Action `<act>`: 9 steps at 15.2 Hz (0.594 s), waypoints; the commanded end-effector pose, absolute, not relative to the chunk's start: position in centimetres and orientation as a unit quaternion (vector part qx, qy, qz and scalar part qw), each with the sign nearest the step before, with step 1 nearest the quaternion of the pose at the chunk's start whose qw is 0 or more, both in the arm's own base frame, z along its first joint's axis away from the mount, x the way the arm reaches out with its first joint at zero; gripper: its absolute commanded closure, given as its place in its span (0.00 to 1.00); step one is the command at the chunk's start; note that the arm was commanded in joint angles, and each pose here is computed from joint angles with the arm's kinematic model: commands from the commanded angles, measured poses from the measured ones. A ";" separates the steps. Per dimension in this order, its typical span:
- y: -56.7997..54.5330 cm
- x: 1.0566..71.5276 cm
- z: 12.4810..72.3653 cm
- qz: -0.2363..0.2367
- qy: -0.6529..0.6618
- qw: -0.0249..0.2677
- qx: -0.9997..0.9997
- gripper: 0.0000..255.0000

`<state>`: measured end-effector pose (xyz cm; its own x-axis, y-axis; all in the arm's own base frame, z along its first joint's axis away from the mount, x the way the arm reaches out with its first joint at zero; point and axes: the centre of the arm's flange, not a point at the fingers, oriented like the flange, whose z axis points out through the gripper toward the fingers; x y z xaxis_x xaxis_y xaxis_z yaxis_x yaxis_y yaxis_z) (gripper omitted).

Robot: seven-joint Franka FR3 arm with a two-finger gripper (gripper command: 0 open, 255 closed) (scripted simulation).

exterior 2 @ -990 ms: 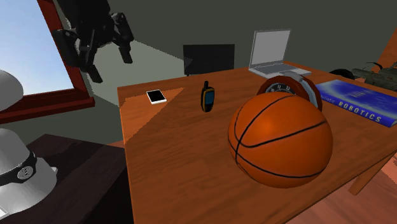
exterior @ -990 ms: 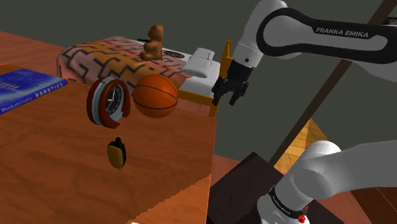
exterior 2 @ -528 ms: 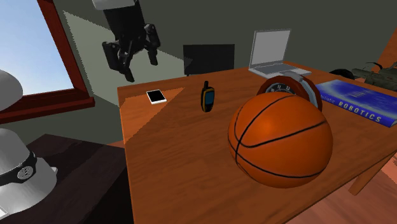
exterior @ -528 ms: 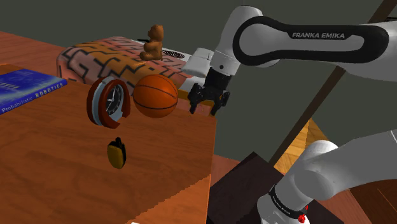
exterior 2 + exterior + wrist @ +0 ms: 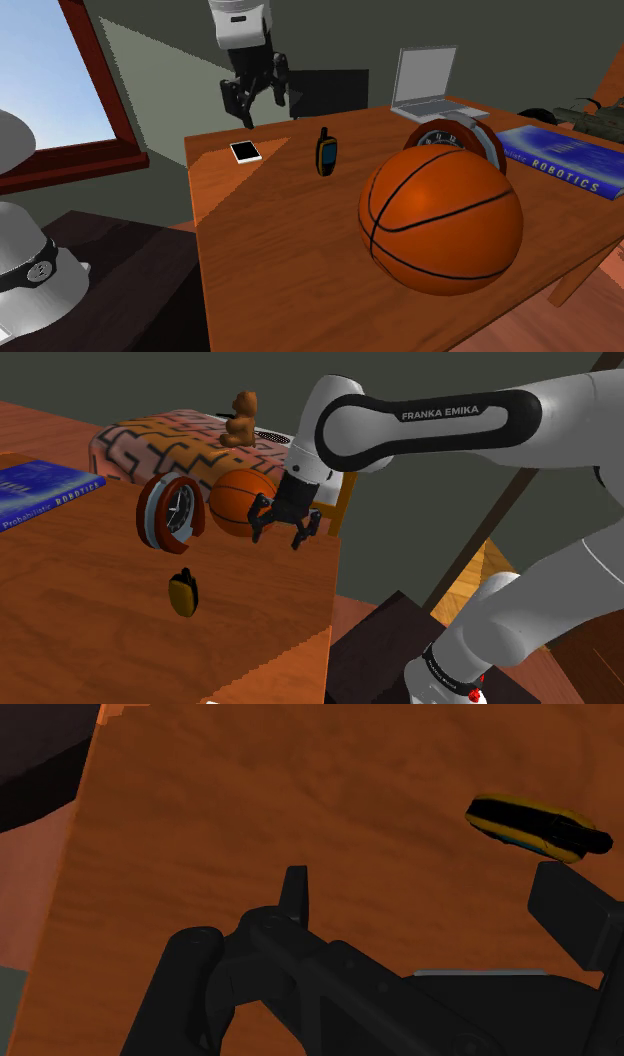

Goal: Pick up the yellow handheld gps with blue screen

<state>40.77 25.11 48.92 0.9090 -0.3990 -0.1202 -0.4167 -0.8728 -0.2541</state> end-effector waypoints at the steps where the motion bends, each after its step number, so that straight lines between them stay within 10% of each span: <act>1: 27.5 41.9 48.0 0.038 0.229 0.146 -0.962 0.00; 9: 35.6 46.7 45.1 0.062 0.295 0.174 -0.938 0.00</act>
